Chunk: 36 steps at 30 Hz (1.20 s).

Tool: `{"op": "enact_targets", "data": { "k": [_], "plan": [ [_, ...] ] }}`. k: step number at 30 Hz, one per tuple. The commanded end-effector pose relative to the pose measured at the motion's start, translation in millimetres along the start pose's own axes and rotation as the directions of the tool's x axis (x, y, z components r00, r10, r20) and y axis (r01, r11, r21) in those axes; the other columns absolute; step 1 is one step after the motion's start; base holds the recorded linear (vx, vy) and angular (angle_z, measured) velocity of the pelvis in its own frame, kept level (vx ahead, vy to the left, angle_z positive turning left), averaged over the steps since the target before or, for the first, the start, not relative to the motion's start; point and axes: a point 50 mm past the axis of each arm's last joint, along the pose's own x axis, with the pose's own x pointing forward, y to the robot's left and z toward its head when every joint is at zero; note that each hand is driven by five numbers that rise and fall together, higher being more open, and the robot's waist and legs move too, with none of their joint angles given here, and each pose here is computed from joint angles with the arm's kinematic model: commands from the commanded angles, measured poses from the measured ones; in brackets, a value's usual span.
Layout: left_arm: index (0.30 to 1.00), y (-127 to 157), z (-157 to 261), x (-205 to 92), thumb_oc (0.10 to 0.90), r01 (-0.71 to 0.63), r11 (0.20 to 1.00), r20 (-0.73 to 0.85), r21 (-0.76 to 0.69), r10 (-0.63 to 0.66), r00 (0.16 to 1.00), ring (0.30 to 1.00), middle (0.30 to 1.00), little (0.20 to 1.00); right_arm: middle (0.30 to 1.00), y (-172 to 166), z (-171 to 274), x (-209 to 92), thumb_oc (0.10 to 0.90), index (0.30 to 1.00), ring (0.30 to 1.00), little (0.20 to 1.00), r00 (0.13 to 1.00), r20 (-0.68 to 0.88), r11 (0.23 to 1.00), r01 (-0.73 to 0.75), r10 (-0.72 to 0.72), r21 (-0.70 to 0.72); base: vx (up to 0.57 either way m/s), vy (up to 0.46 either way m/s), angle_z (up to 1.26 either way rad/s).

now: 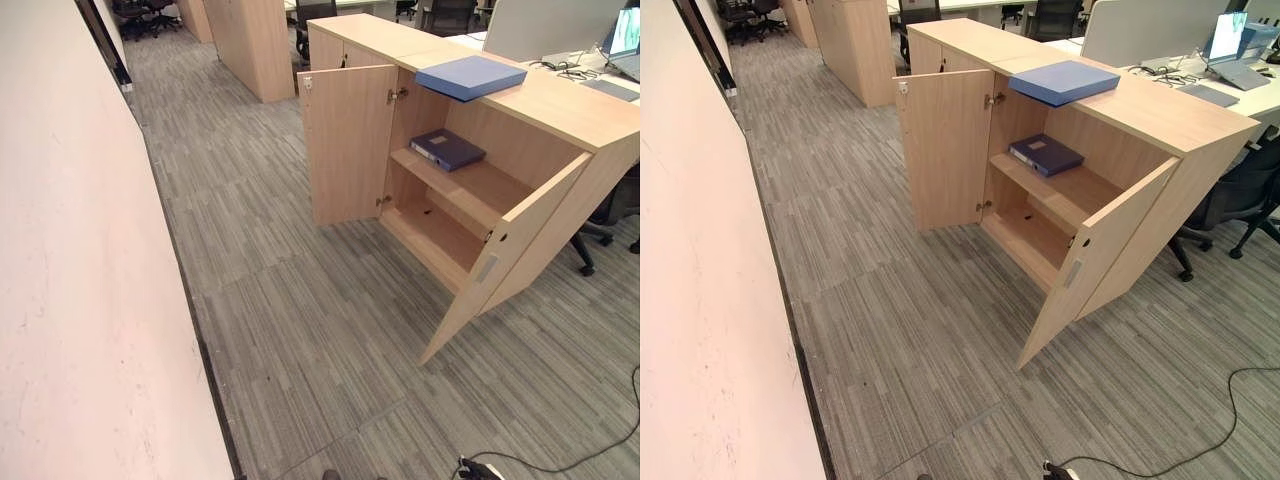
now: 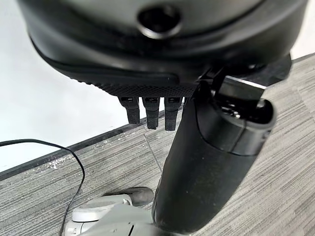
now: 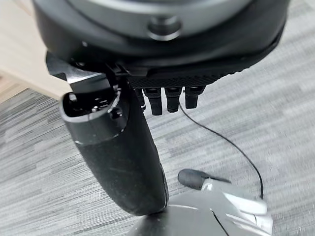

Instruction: Put the empty folder in the office cabinet

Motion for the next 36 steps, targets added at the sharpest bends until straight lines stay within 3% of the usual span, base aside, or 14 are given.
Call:
{"op": "enact_targets", "data": {
  "k": [1, 14, 32, 36],
  "plan": [
    [0.900, -4, 14, 3, 0.800, 0.005, 1.000, 0.026, -0.020, -0.004, 1.000, 0.900, 0.900, 0.900, 0.900, -11, 26, 5, 0.800, 0.900, 0.900, 0.900, 0.997, 0.072, 0.999, 0.020, -0.018, -0.026, 0.00, 0.000, 0.00],
    [0.900, -6, 2, 3, 0.800, 0.028, 0.989, -0.052, 0.142, -0.021, 0.998, 0.900, 0.900, 0.900, 0.900, -9, 17, 6, 0.800, 0.900, 0.900, 0.900, 1.000, 0.008, 0.998, 0.008, -0.008, -0.064, 0.00, 0.000, 0.00],
    [0.900, -2, 37, 8, 0.800, -0.028, 0.998, 0.043, 0.059, 0.025, 0.999, 0.900, 0.900, 0.900, 0.900, -16, 29, 6, 0.800, 0.900, 0.900, 0.900, 0.998, 0.042, 0.994, 0.043, -0.039, -0.096, 0.05, -0.089, 0.03],
    [0.900, 1, 25, 6, 0.800, -0.029, 0.999, 0.014, 0.038, 0.028, 0.999, 0.900, 0.900, 0.900, 0.900, -22, 25, 6, 0.800, 0.900, 0.900, 0.900, 0.998, 0.033, 0.992, 0.054, -0.050, -0.117, 0.29, 0.057, -0.23]
  ]
}}
